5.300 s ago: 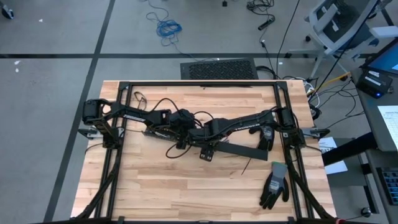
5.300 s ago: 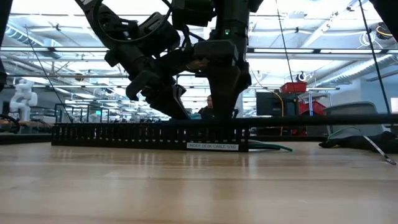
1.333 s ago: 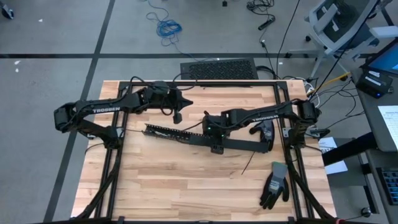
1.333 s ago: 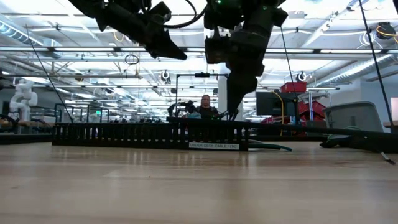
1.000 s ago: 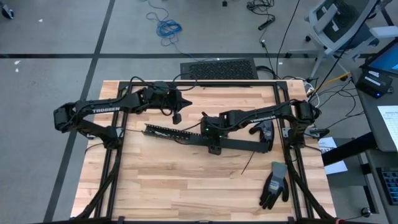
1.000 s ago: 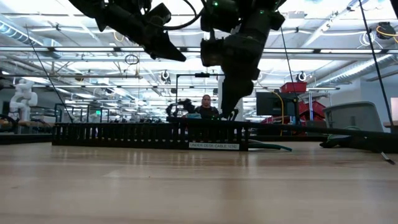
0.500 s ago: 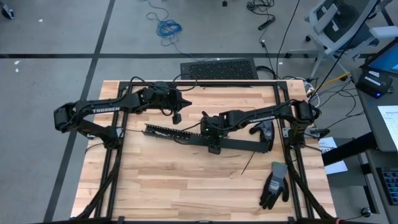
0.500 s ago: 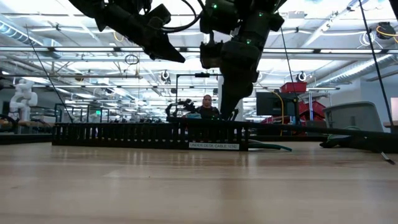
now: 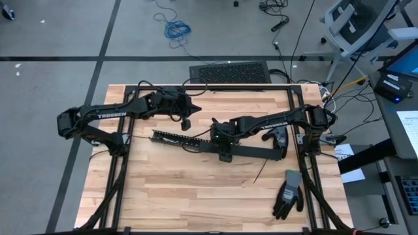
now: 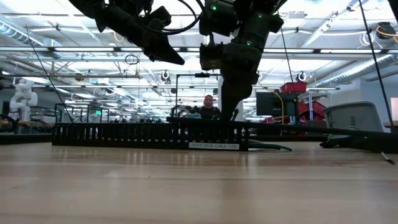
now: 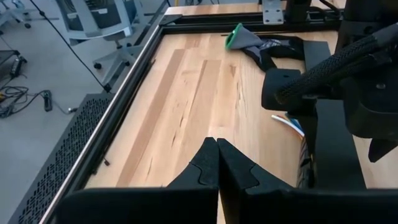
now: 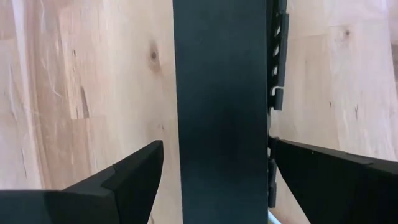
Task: Ziptie cables
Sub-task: Close the black cable duct cover
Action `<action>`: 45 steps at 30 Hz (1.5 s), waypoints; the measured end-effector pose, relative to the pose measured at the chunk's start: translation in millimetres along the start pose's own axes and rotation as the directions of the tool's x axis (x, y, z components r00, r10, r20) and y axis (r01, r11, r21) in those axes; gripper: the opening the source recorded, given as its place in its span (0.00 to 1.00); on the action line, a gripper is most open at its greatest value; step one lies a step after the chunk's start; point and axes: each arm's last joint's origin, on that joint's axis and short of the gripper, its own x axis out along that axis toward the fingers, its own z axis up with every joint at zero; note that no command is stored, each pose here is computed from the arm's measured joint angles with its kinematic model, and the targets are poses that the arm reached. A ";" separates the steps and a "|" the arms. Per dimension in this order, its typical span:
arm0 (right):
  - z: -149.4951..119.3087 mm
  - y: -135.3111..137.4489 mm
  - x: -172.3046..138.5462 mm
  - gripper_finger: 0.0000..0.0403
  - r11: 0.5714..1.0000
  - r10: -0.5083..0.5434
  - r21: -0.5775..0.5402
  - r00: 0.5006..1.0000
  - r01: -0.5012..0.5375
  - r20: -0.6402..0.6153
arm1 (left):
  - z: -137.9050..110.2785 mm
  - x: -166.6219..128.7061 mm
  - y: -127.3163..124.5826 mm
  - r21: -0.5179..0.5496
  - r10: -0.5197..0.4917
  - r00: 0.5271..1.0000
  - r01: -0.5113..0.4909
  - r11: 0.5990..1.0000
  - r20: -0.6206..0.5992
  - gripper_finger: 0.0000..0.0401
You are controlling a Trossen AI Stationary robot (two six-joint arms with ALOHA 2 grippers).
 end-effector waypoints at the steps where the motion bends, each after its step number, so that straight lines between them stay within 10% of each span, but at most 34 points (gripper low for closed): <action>1: -0.3 0.8 -0.1 0.74 1.000 0.000 -0.007 1.000 0.000 -0.002 | -0.2 0.0 0.0 0.000 0.000 1.000 0.000 1.000 -0.002 0.00; 45: -3.0 8.2 8.3 0.55 0.997 -0.050 -0.056 0.999 0.049 -0.020 | -2.8 1.8 1.7 0.005 0.069 0.997 -0.069 0.998 -0.036 0.00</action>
